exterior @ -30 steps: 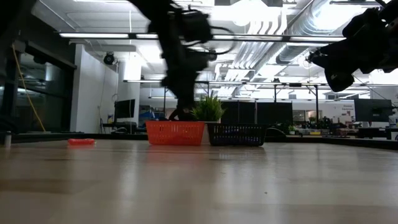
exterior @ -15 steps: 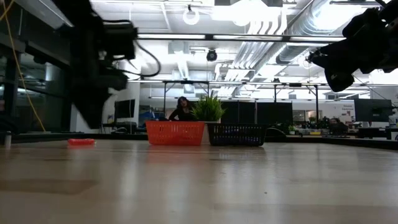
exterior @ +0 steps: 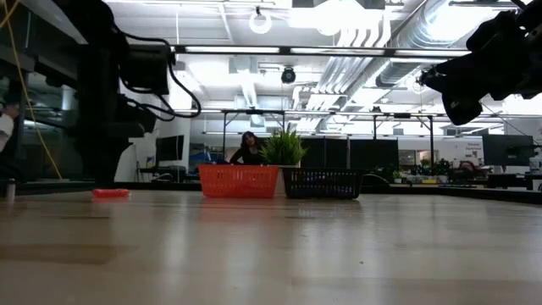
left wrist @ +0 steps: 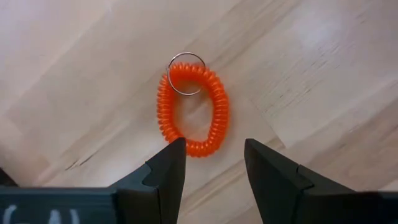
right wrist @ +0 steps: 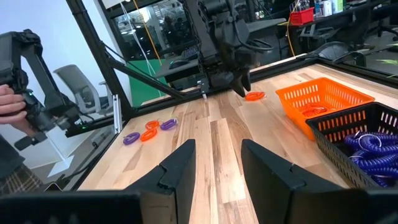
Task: Sort spring keychains into baskets
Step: Put the orange spring keychain into the orange basket, then put the purple spring keychain into the black basket
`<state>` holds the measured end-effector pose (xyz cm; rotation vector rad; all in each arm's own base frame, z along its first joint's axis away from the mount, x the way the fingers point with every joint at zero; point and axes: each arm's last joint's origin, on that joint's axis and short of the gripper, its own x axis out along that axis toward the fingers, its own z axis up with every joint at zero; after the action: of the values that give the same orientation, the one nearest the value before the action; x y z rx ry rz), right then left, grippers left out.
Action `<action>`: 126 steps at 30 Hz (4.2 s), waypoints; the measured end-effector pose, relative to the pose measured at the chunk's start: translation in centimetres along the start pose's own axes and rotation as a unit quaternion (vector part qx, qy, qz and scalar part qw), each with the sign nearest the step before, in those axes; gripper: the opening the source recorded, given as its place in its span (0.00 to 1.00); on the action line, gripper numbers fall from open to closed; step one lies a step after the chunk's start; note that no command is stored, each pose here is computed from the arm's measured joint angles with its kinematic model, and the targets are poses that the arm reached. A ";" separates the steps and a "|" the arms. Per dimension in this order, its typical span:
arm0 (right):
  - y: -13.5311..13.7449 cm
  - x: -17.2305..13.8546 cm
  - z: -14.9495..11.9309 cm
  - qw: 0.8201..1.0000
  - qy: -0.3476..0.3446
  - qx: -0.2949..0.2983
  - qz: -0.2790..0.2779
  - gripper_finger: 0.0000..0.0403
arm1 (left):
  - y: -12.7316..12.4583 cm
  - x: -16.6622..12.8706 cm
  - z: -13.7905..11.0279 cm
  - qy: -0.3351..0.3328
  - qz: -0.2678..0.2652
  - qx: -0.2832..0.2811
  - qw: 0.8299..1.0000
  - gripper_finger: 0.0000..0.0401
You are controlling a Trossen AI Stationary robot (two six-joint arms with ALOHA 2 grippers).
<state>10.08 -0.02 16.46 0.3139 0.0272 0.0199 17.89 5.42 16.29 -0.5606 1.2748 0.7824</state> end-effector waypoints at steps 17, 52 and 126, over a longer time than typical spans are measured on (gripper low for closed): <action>0.0 0.0 0.0 1.000 0.000 0.000 0.000 0.31 | -1.2 2.6 0.9 0.021 0.006 0.029 0.999 0.40; 0.0 0.0 0.0 1.000 0.000 0.000 0.000 0.31 | -1.7 2.0 1.0 0.107 -0.023 0.047 0.993 0.07; 0.0 0.0 0.0 1.000 0.000 0.000 0.000 0.31 | -6.5 -3.0 16.7 -0.030 -0.094 0.260 0.961 0.37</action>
<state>10.08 -0.02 16.45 0.3139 0.0275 0.0199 32.98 13.29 22.52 -0.2229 1.2850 0.2811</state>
